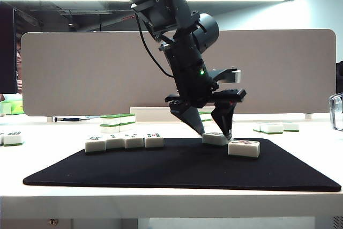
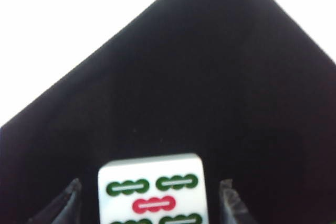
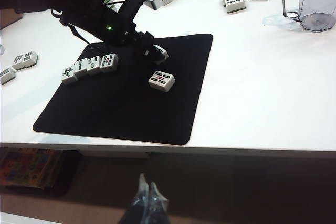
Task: Align six mahjong tiles in a row on the table.
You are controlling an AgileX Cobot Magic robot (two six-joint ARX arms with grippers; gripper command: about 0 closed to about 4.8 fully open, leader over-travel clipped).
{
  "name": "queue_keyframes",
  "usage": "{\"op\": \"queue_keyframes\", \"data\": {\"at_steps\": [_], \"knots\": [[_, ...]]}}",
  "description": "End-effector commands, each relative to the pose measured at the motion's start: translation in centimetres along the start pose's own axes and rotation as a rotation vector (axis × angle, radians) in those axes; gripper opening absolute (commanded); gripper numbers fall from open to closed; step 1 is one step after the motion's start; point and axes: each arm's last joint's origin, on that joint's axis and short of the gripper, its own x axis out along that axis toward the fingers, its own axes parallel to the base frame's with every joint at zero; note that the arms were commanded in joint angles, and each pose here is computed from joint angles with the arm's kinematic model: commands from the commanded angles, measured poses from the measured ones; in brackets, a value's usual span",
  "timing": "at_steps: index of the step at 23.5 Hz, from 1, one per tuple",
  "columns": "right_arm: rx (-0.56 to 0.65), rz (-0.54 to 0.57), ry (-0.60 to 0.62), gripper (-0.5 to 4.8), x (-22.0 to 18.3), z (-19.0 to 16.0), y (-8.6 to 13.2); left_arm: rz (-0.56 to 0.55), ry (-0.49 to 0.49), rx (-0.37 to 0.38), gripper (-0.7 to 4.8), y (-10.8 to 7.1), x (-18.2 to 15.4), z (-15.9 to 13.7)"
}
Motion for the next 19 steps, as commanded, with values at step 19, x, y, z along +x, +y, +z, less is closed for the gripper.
{"op": "queue_keyframes", "data": {"at_steps": [19], "knots": [[-0.010, 0.002, -0.023, -0.01, -0.2, -0.1, 0.0, -0.019, 0.126, 0.255, 2.09, 0.9, -2.0, -0.9]]}}
